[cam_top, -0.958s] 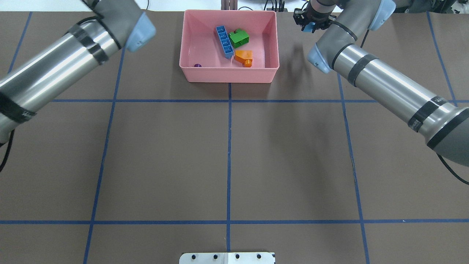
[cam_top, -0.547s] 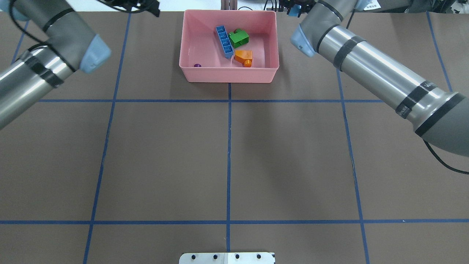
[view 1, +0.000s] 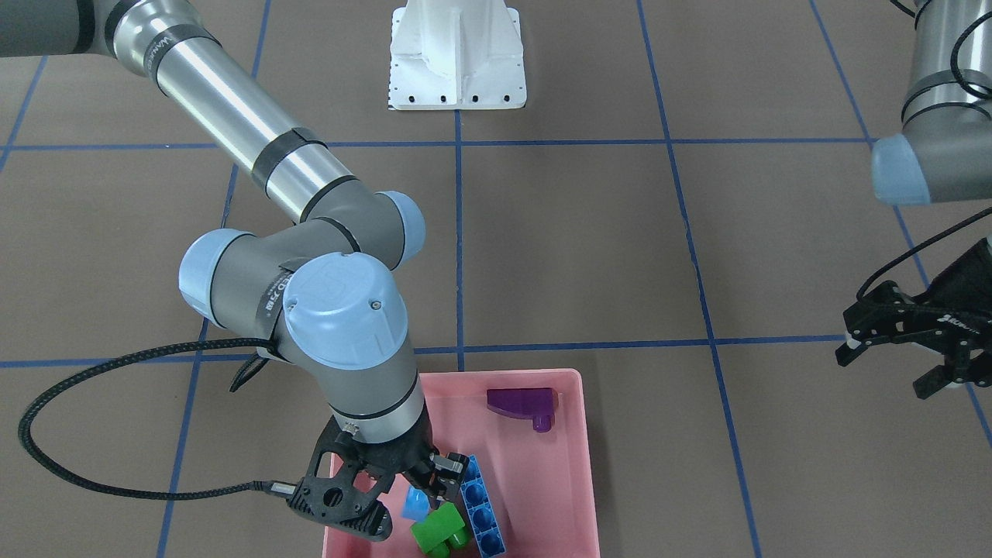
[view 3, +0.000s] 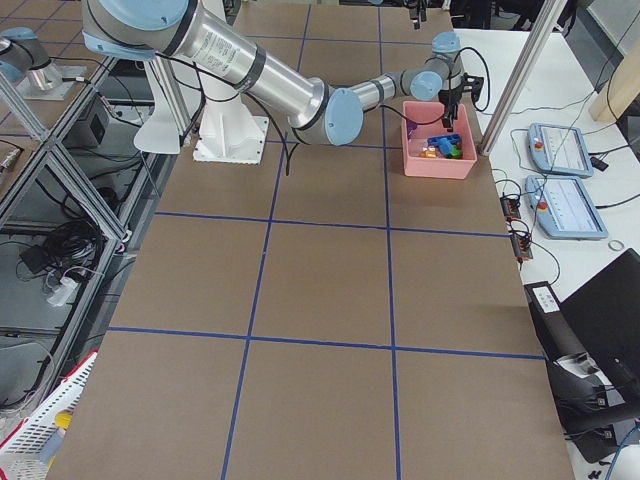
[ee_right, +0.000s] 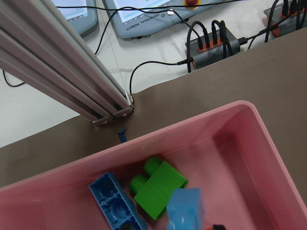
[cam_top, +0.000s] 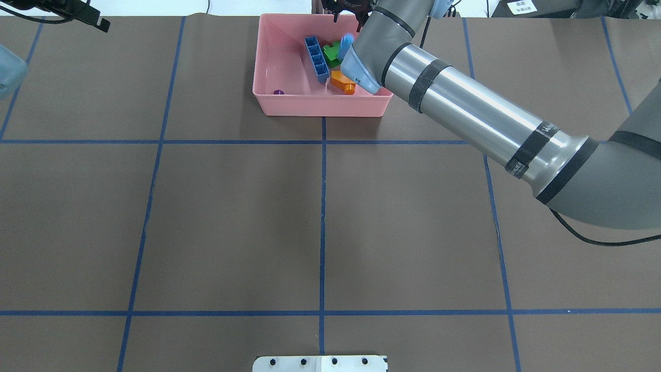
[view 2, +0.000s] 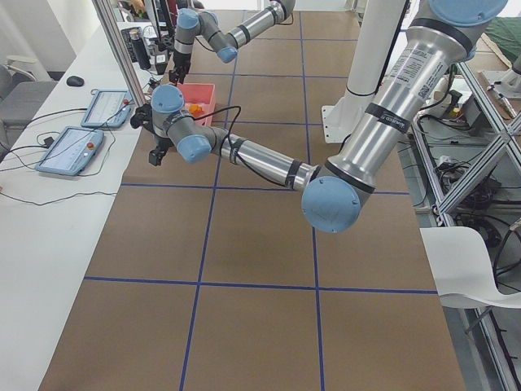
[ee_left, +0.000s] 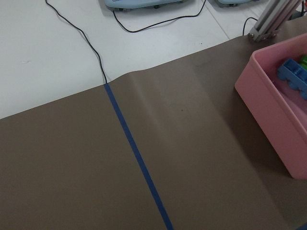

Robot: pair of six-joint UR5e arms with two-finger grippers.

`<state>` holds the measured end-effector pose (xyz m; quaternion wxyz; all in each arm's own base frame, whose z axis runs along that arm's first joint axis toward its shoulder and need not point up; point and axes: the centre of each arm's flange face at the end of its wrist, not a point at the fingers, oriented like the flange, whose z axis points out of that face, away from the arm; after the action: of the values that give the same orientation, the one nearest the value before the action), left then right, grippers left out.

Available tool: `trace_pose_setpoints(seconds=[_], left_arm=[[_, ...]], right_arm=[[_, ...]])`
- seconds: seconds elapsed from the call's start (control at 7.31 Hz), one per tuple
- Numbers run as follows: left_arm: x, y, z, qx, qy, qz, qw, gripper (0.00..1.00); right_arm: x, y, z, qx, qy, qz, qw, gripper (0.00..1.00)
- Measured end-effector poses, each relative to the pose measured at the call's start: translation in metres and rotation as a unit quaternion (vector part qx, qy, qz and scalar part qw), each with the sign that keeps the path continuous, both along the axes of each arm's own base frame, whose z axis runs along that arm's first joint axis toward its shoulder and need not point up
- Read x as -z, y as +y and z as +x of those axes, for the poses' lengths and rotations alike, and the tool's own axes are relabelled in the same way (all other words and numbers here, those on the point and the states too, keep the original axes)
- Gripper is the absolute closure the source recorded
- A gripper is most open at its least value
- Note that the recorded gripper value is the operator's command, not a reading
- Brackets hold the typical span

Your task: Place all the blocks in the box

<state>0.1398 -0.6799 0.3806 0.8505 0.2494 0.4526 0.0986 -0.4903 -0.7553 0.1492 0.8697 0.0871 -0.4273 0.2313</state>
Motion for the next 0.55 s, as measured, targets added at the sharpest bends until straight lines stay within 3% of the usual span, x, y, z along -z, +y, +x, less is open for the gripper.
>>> trace_pose_setpoints(seconds=[0.27, 0.55], left_arm=[[-0.026, 0.002, -0.032, 0.007, -0.014, -0.025, 0.9996, 0.00], [-0.056, 0.012, -0.072, -0.004, -0.052, -0.045, 0.9977, 0.00]], right_arm=[[-0.024, 0.027, 0.061, 0.024, -0.016, -0.007, 0.9996, 0.00], [-0.082, 0.081, 0.178, 0.067, 0.007, -0.003, 0.9977, 0.00]])
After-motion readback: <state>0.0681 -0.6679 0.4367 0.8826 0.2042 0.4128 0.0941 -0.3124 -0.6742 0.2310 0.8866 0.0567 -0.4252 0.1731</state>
